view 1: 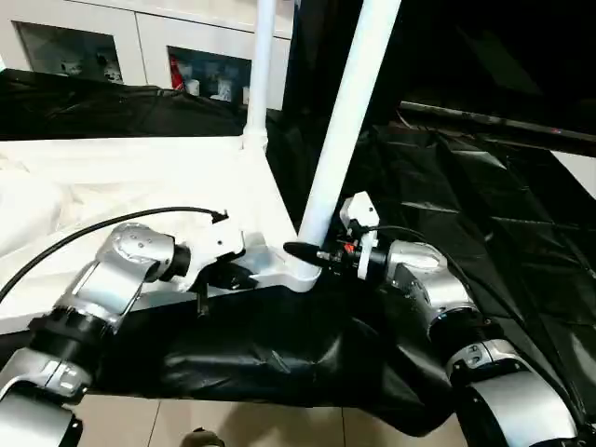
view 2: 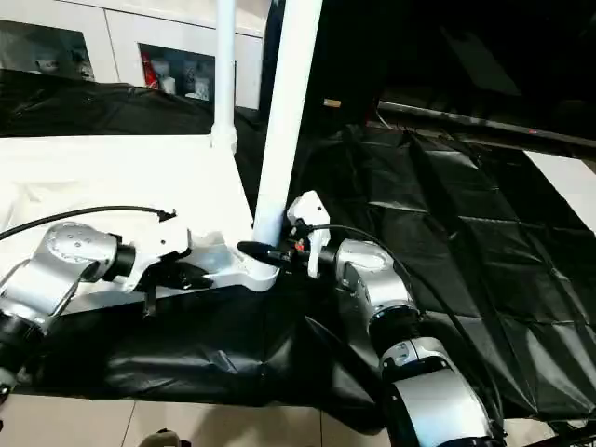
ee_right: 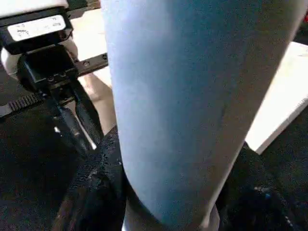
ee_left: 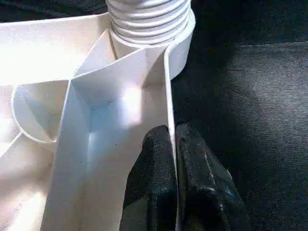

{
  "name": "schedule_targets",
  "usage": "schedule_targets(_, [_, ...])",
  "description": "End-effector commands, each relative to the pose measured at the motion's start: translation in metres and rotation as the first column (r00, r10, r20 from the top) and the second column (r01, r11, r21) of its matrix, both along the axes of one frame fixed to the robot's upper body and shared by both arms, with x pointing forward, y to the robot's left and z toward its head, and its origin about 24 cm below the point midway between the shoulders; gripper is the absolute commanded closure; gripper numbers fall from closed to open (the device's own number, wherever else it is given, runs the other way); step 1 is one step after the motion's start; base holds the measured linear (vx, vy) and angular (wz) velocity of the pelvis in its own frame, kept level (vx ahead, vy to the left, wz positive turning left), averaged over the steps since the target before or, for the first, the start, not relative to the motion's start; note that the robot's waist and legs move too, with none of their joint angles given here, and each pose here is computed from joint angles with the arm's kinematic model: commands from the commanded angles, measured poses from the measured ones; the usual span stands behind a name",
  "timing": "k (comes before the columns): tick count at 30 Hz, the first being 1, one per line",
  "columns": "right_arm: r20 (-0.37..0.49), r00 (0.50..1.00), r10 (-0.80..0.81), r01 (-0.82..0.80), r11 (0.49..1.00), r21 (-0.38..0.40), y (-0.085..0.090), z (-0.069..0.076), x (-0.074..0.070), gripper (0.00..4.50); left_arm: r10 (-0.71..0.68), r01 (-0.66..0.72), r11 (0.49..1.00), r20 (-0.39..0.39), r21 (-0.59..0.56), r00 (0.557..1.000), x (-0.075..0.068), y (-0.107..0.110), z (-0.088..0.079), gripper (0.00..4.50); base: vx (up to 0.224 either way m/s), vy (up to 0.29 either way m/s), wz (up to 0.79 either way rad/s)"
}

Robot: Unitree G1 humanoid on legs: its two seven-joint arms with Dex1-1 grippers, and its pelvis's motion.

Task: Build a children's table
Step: Insert table leg to table base

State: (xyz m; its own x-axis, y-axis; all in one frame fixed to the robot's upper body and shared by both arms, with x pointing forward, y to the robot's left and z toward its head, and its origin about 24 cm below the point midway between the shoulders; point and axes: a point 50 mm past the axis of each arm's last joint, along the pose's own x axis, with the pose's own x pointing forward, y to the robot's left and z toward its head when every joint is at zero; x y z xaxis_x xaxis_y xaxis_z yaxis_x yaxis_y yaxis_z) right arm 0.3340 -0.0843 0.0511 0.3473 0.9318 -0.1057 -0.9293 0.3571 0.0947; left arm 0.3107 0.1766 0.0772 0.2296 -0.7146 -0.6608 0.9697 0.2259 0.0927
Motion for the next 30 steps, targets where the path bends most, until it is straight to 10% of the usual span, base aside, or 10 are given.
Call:
schedule_targets(1, [-0.143,0.989,0.025,-0.045,0.99,-0.135,-0.006,-0.036,-0.016,2.59,-0.143,0.143,0.987,0.014,-0.072,0.99,-0.006,-0.022,0.01,4.5,0.0,0.0,0.0])
schedule_targets(12, [-0.144,0.924,-0.353,0.338,0.934,-0.118,-0.007,-0.041,0.001,2.59,0.093,-0.09,0.995,0.055,-0.049,0.994,0.02,-0.032,0.009,4.5,0.0,0.0,0.0])
schedule_targets(22, [-0.233,0.588,-0.775,0.736,0.632,-0.242,0.022,-0.051,0.011,2.59,0.493,-0.498,0.867,0.12,0.014,0.861,0.061,-0.067,-0.001,4.5,-0.045,0.017,0.0])
schedule_targets(30, [-0.262,0.533,-0.804,0.757,0.592,-0.277,0.037,-0.049,0.011,2.59,0.513,-0.519,0.854,0.118,0.023,0.85,0.064,-0.084,-0.002,4.5,0.004,-0.016,-0.05])
